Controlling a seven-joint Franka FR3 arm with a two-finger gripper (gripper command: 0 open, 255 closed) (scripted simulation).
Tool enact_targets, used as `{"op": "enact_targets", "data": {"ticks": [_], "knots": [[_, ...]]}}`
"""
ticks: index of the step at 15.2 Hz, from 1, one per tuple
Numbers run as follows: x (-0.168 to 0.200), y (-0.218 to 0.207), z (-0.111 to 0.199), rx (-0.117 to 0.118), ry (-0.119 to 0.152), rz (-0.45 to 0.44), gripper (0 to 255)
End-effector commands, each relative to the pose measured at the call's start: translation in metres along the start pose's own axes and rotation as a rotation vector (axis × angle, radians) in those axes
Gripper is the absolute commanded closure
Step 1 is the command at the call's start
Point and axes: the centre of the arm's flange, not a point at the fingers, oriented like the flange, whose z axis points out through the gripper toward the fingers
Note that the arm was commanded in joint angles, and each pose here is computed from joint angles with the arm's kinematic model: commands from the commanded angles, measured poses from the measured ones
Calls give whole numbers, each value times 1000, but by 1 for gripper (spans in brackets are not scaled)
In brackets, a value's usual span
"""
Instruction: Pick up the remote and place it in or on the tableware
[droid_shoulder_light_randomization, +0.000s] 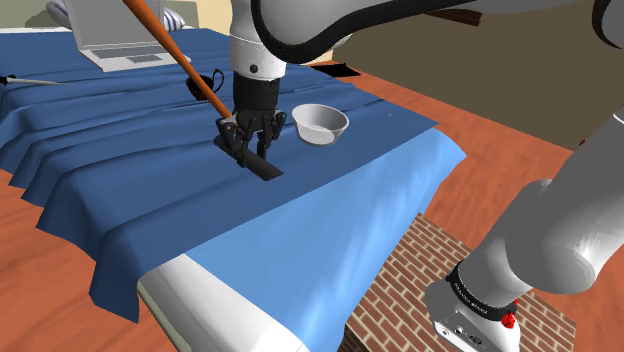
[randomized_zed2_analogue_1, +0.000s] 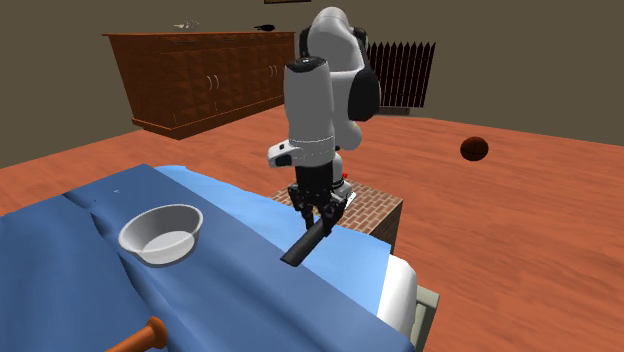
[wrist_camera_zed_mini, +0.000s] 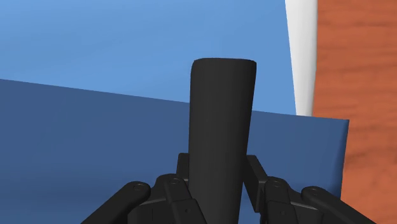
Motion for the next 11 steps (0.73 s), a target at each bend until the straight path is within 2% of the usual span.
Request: {"op": "enact_targets", "data": {"ticks": [1,11], "knots": [[8,25,0,0,0,-2,255],[51,150,-8,0,0,-2,255]]}}
